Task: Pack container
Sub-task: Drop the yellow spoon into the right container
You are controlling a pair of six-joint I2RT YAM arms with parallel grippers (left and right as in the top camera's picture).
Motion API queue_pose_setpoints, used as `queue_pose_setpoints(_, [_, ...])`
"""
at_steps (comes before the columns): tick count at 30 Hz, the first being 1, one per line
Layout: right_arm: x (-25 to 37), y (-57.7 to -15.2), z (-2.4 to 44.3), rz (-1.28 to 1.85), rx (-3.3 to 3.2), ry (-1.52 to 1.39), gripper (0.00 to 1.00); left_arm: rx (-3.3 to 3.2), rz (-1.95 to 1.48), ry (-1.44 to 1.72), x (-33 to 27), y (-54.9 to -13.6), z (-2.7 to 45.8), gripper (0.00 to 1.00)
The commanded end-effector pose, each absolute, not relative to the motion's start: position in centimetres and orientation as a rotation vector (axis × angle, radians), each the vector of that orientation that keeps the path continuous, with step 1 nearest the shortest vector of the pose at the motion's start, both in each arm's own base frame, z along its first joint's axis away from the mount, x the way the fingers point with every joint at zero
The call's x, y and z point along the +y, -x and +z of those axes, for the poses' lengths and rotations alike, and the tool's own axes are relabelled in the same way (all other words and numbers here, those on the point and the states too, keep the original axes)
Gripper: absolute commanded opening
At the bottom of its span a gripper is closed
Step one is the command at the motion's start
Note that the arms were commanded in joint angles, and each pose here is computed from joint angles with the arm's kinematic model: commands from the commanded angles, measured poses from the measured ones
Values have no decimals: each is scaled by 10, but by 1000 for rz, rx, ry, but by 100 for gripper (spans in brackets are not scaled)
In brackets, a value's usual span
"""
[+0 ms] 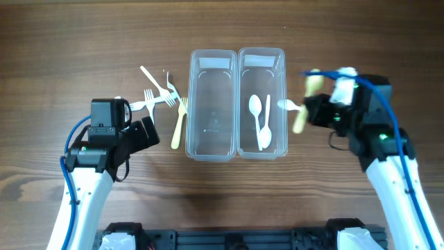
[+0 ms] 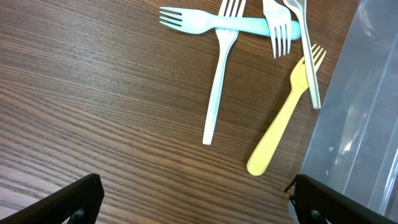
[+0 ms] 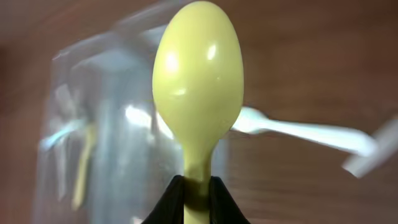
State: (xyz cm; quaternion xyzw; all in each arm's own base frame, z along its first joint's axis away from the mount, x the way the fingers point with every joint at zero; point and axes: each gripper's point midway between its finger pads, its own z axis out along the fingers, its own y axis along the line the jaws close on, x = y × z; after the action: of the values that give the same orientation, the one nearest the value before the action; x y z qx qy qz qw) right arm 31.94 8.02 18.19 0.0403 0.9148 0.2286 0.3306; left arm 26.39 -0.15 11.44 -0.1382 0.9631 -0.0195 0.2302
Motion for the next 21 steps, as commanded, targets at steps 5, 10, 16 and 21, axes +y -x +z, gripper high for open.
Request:
queue_pose_setpoints(5, [168, -319, 159, 678, 2436, 263, 5, 2625, -34, 368, 2, -269, 123, 100])
queue_pose_setpoints(10, [176, -329, 91, 671, 2614, 224, 24, 2625, -34, 368, 2, -269, 123, 100])
queue_pose_setpoints(16, [189, -334, 153, 745, 2430, 384, 49, 2625, -34, 368, 2, -269, 123, 100])
queue_pose_setpoints(21, [134, -357, 214, 403, 2288, 346, 50, 2625, -34, 368, 2, -269, 123, 100])
